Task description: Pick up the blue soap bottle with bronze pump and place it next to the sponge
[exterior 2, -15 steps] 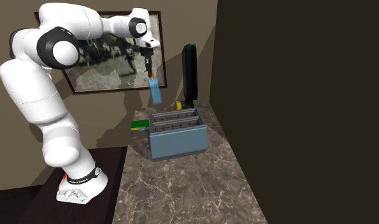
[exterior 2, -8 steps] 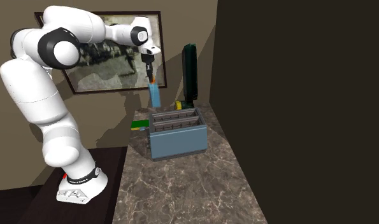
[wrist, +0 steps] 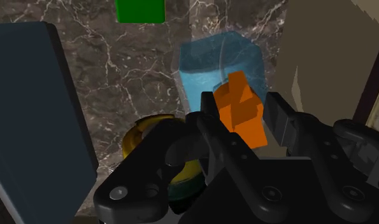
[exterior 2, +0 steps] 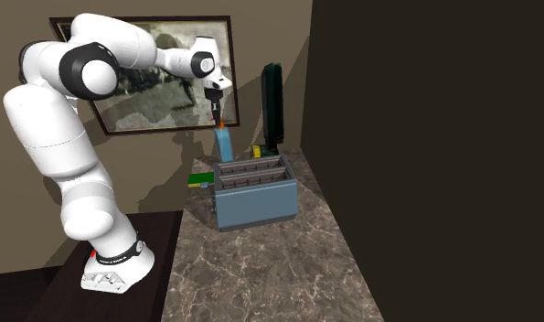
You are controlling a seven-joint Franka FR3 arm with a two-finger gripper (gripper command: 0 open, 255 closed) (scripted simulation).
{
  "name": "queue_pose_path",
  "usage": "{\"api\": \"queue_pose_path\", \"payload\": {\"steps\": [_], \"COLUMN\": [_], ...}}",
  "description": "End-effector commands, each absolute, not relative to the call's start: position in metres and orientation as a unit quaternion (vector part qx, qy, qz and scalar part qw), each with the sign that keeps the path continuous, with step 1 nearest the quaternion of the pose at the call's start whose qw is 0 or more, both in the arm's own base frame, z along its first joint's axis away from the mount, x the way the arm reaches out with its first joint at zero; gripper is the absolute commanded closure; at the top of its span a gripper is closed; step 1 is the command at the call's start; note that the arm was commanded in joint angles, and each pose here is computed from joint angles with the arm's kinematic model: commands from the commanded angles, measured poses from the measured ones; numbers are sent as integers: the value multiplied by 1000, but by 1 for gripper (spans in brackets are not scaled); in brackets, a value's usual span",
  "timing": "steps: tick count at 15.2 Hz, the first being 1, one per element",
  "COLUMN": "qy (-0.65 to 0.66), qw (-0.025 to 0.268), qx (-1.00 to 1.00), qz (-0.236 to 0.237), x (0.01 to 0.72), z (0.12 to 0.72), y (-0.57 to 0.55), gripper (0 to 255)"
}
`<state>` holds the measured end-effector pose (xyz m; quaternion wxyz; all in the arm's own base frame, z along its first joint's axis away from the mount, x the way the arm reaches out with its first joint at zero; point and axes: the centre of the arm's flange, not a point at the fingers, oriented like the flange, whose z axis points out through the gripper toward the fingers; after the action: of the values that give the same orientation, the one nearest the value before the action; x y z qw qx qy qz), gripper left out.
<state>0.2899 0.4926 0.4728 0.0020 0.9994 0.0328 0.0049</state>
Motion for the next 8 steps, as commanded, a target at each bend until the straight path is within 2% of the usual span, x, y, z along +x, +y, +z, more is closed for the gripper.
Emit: {"api": "queue_pose_path", "payload": {"steps": [1,8], "qy": [33,33], "qw": [2,2], "qx": [999,999], "qz": [5,5], "x": [289,289], "z": [462,425], "y": [492,492], "gripper": [255,255]}}
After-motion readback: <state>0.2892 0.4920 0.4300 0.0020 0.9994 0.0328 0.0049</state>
